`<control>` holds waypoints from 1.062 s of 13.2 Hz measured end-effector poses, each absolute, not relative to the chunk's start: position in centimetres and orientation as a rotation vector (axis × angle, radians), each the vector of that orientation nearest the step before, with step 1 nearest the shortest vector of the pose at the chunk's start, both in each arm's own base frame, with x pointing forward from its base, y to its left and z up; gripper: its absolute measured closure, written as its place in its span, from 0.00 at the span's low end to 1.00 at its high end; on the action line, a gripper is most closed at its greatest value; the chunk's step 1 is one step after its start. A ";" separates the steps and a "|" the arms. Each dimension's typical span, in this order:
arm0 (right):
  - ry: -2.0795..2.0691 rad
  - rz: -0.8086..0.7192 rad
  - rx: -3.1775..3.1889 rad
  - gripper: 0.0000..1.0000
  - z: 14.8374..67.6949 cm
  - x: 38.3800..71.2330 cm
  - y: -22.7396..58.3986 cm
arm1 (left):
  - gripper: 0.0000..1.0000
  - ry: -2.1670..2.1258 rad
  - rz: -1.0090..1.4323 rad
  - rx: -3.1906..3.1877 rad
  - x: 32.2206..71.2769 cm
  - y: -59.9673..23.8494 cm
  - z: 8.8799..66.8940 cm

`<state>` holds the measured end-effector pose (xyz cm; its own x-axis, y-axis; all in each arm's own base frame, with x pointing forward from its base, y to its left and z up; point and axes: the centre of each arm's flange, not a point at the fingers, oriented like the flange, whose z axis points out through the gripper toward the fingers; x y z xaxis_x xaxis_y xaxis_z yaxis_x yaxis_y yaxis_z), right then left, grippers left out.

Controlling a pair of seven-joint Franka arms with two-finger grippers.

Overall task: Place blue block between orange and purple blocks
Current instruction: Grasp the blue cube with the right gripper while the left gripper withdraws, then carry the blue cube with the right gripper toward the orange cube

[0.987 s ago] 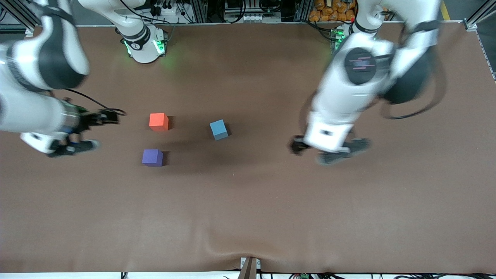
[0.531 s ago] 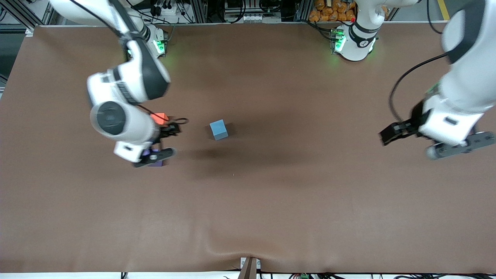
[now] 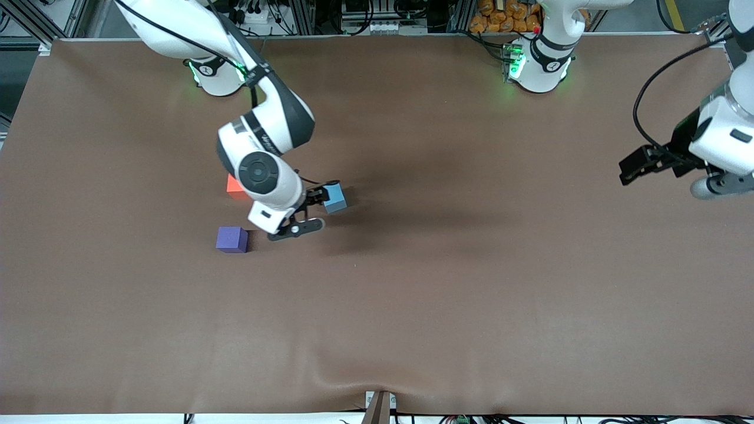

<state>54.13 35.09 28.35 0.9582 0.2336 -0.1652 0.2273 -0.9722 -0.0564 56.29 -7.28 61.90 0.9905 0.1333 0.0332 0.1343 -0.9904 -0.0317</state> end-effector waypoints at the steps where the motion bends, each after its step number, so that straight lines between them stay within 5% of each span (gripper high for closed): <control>1: -0.358 0.234 -3.065 0.00 26.9 53.1 36.2 | 0.00 -0.194 -0.062 -3.100 55.1 -7.3 62.0; 7: -0.401 0.246 -3.051 0.00 23.9 47.8 40.3 | 0.00 -0.111 -0.099 -3.098 51.9 -7.2 63.1; 14: -0.500 0.170 -3.087 0.00 23.6 47.7 40.3 | 0.00 0.014 -0.088 -3.096 51.6 -5.6 64.4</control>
<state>47.68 40.32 23.56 0.9431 0.3155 -0.1052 0.3144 -0.9489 -0.0271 51.57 -5.63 64.38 0.9983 -0.0100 0.0566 -0.0075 -0.9990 -0.0443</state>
